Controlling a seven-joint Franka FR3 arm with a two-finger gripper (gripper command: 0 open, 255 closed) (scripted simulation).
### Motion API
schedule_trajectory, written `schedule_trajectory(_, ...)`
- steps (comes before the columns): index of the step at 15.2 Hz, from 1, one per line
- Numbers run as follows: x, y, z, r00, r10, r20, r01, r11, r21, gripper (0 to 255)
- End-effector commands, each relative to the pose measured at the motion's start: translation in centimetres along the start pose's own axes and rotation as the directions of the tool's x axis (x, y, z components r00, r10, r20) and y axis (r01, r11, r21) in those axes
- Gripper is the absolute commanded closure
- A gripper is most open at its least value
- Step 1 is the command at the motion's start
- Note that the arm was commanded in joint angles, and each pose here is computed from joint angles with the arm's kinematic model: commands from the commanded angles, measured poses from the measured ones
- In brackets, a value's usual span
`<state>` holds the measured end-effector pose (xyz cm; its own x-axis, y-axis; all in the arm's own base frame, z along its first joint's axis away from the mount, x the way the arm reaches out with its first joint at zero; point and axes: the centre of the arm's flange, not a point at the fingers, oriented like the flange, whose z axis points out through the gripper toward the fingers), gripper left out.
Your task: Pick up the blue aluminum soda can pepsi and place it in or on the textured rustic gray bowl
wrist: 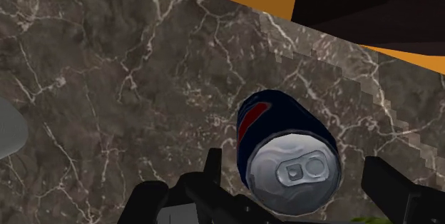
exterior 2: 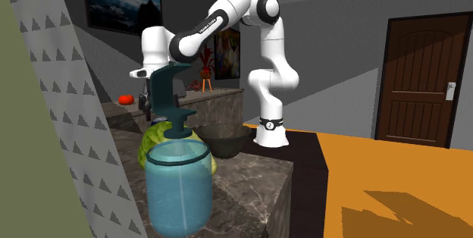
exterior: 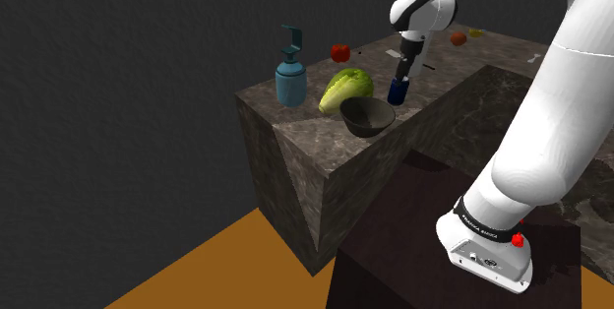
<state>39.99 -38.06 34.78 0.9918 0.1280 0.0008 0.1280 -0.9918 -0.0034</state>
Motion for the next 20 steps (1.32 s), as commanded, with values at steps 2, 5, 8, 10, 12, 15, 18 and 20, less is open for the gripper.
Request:
schedule_trajectory(2, 0.06, 0.01, 1.30, 1.000, 0.000, 0.000, 0.000, 1.000, 0.000, 0)
schedule_trajectory(5, 0.06, 0.01, 1.30, 1.000, 0.000, 0.000, 0.000, 1.000, 0.000, 0)
schedule_trajectory(8, 0.06, 0.01, 1.30, 1.000, 0.000, 0.000, 0.000, 1.000, 0.000, 0)
schedule_trajectory(10, 0.06, 0.01, 1.30, 1.000, 0.000, 0.000, 0.000, 1.000, 0.000, 255)
schedule_trajectory(12, 0.06, 0.01, 1.30, 1.000, 0.000, 0.000, 0.000, 1.000, 0.000, 255)
schedule_trajectory(15, 0.06, 0.01, 1.30, 1.000, 0.000, 0.000, 0.000, 1.000, 0.000, 255)
schedule_trajectory(18, 0.06, 0.01, 1.30, 1.000, 0.000, 0.000, 0.000, 1.000, 0.000, 255)
schedule_trajectory(20, 0.05, 0.01, 0.77, 1.000, 0.000, 0.000, 0.000, 1.000, 0.000, 255)
